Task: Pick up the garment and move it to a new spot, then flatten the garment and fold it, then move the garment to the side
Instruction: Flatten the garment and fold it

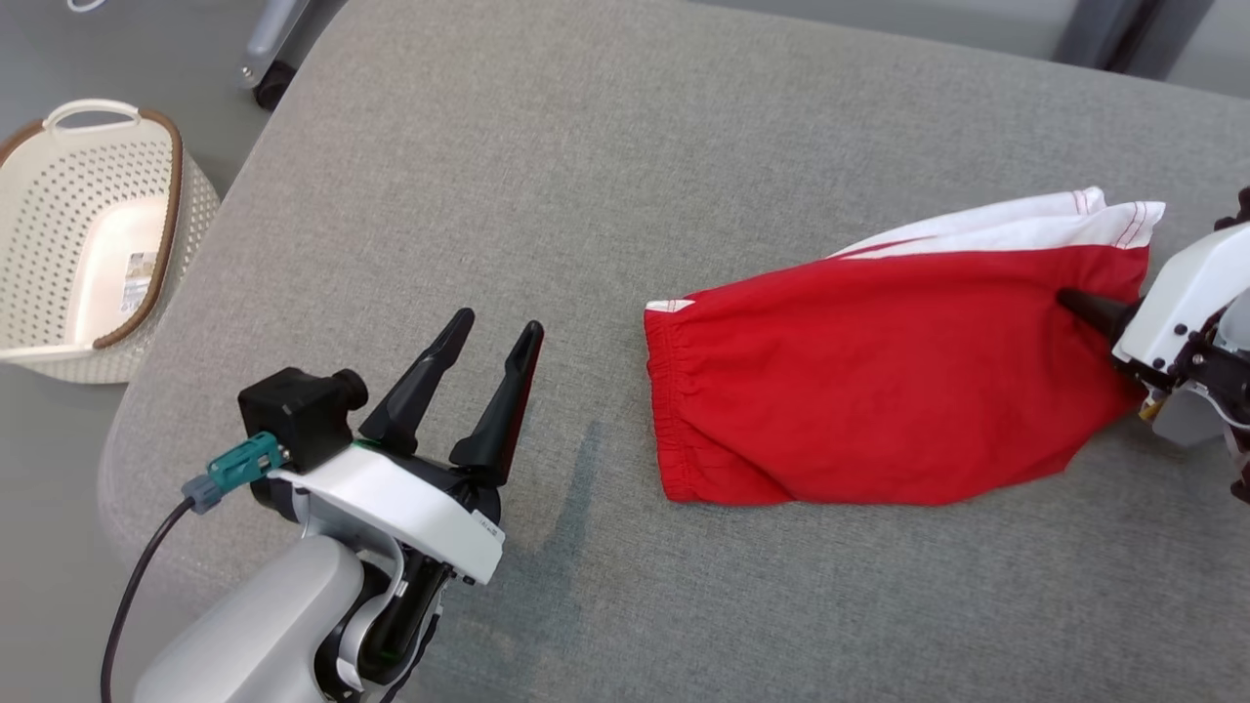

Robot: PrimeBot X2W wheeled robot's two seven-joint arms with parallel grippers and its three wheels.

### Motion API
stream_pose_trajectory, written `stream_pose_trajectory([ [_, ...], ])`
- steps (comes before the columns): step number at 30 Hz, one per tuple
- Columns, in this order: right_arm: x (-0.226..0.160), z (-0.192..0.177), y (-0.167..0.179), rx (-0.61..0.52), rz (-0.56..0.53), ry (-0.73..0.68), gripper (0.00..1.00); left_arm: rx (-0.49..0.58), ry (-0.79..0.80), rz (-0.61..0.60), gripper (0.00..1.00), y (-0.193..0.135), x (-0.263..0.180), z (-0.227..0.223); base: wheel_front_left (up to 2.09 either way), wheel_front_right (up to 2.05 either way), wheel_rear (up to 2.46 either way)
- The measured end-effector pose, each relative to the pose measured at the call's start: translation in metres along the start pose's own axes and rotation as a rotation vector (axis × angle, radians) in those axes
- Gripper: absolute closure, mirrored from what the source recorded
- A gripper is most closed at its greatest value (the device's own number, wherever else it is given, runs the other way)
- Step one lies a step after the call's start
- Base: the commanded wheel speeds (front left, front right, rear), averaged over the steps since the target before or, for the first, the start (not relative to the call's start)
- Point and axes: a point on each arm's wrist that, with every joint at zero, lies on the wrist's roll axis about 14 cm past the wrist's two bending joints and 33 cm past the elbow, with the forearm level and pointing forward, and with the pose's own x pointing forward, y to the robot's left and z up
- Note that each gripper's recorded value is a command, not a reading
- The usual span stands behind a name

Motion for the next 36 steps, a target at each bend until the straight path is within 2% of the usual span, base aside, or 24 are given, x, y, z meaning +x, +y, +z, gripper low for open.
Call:
stream_pose_trajectory([
  [5,-0.028,0.0,-0.006,0.03,-0.015,-0.058,1.0,-0.011,-0.065,0.014,0.0,-0.004,-0.008,0.013,0.0,0.0,0.0],
  [10,-0.062,-0.006,-0.016,0.052,-0.041,-0.112,1.0,0.082,-0.13,0.018,0.0,-0.007,-0.015,0.028,0.0,0.0,0.0],
  [14,-0.093,-0.011,-0.025,0.065,-0.056,-0.174,1.0,0.111,-0.166,0.023,0.0,-0.012,-0.022,0.031,0.0,0.0,0.0],
  [21,-0.143,-0.022,-0.05,0.067,-0.12,-0.263,1.0,0.071,-0.189,0.003,0.0,-0.025,-0.033,0.024,0.0,0.0,0.0],
  [25,-0.158,-0.021,-0.051,0.057,-0.128,-0.293,1.0,0.066,-0.187,-0.009,0.0,-0.029,-0.037,0.019,0.0,0.0,0.0],
  [29,-0.159,-0.013,-0.041,0.026,-0.113,-0.309,1.0,0.063,-0.194,-0.024,0.0,-0.035,-0.04,0.017,0.0,0.0,0.0],
  [36,-0.131,-0.001,0.026,-0.078,0.026,-0.288,1.0,0.042,-0.202,0.012,0.0,-0.026,-0.051,0.015,0.0,0.0,0.0],
])
